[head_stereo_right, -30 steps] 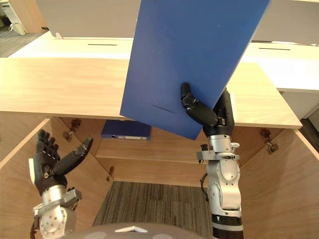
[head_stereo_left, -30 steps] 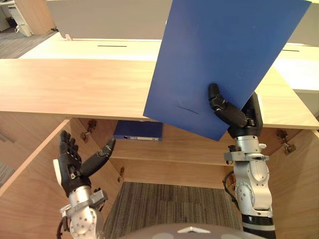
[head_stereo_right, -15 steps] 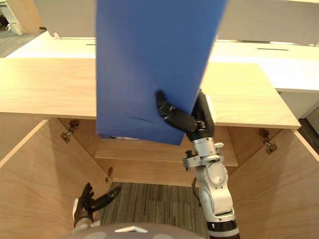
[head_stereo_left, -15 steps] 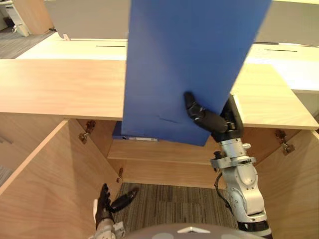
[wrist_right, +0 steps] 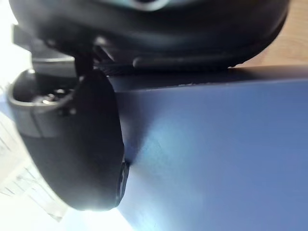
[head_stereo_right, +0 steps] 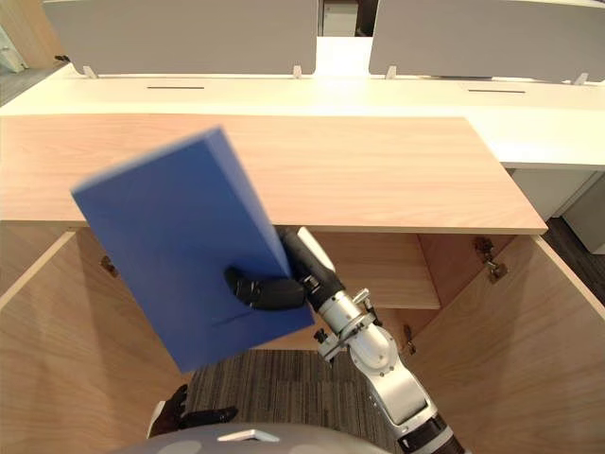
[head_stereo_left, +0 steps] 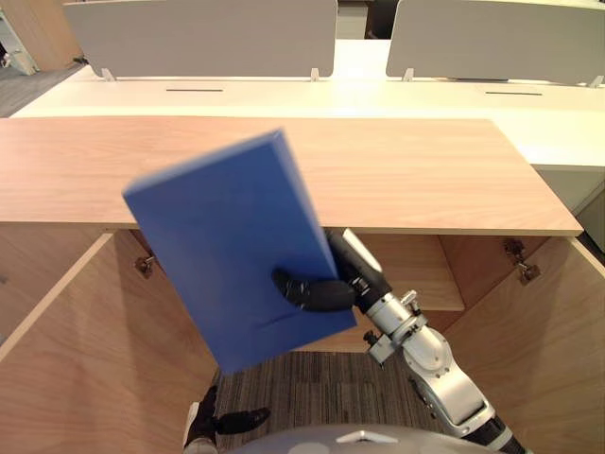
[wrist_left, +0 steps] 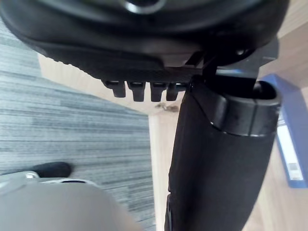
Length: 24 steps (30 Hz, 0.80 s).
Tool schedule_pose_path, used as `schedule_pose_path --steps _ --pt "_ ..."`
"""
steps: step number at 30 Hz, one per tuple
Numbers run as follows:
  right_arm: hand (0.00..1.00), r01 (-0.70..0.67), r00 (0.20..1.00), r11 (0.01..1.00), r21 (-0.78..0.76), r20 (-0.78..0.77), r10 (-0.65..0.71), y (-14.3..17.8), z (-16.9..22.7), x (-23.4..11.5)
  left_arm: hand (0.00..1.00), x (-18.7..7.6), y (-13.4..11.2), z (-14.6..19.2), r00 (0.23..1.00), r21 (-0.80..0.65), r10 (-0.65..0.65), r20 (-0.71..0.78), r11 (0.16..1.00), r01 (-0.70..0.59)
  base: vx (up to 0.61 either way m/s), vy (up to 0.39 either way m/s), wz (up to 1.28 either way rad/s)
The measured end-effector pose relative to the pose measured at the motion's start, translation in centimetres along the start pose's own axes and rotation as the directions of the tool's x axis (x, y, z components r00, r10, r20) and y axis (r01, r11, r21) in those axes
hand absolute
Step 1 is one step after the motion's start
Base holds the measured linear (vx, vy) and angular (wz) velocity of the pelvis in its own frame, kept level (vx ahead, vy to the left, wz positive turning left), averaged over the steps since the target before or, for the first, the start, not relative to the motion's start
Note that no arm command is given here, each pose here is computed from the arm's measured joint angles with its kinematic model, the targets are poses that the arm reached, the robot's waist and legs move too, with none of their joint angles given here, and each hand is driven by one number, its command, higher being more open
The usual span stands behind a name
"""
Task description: Walk over to the cabinet, pick up the folder, carry it to the office cabinet, place the folder inside the office cabinet, then close the office cabinet door
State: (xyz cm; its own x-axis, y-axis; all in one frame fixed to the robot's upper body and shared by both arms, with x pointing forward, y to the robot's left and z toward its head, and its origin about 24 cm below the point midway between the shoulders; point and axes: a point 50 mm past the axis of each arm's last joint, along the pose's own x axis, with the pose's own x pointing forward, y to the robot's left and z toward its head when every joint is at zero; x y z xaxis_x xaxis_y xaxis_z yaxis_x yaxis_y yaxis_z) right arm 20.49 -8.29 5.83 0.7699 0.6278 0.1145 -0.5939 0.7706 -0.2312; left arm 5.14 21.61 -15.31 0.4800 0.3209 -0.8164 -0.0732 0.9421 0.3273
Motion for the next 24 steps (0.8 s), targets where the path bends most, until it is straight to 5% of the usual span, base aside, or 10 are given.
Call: schedule_pose_path --steps 13,20,24 --pt "0.0 -0.037 0.999 0.837 -0.546 -0.026 0.027 -5.2 0.8 3.8 1.0 2.8 0.5 11.1 0.953 -0.02 0.035 0.3 0.999 -0.03 -0.17 -0.014 -0.09" --pt "0.0 0.042 0.998 0.821 -0.569 0.057 -0.012 -6.0 2.6 5.1 1.0 2.6 1.2 16.1 0.895 -0.06 0.07 0.44 0.997 -0.048 -0.14 -0.004 -0.05" --pt "0.0 0.173 0.978 0.887 -0.428 0.18 -0.104 -6.3 4.8 5.9 1.0 1.8 1.9 19.3 0.838 -0.095 0.104 0.536 0.993 -0.062 -0.06 0.032 0.04"
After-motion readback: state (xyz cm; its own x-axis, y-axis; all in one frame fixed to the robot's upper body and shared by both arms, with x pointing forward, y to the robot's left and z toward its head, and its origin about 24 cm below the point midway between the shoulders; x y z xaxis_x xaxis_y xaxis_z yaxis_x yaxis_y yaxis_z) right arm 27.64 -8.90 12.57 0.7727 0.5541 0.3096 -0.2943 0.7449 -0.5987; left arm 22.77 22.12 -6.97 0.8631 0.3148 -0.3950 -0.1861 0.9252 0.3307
